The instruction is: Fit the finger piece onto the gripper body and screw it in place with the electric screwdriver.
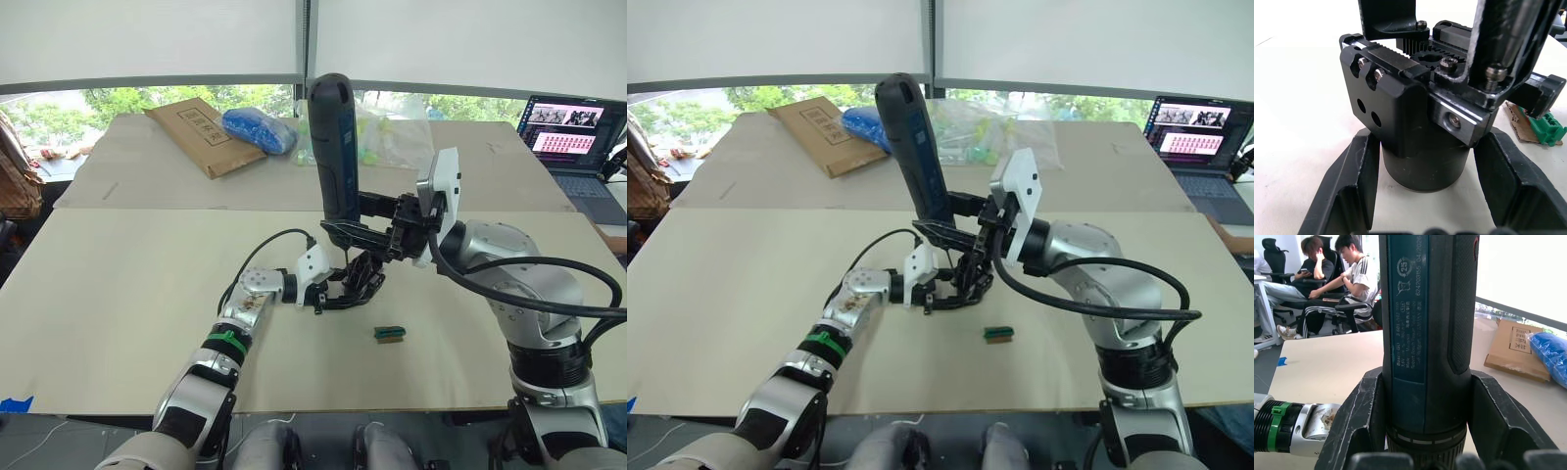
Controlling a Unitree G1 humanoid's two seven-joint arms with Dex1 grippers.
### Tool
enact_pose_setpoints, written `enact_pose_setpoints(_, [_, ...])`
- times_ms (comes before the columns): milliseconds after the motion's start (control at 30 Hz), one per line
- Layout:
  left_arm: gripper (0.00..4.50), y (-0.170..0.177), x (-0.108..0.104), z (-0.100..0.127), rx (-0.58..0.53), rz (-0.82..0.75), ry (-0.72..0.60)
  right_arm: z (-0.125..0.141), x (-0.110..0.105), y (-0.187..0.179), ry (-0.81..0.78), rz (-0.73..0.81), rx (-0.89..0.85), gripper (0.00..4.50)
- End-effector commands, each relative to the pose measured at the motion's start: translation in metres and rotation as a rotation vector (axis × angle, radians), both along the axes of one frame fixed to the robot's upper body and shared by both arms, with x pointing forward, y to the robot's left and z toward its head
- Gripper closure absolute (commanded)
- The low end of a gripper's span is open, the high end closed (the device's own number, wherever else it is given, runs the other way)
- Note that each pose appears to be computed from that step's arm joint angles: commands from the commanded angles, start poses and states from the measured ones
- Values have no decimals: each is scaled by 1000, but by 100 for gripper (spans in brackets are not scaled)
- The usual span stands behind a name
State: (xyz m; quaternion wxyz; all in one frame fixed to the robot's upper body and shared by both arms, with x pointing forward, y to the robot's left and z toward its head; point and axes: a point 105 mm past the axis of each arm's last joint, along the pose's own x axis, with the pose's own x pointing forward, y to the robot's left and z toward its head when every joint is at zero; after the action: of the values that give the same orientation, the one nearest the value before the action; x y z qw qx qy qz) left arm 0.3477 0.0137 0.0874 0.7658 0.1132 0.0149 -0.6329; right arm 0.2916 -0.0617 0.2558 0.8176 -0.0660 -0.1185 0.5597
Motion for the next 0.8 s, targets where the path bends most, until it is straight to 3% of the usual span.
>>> enact_pose_setpoints(33, [222, -5, 3, 21, -31, -17, -70, 14, -7, -1, -80, 10, 33, 260])
enact_pose_setpoints(800, [222, -9, 3, 22, -39, -18, -71, -12, 4, -14, -46, -69, 23, 260])
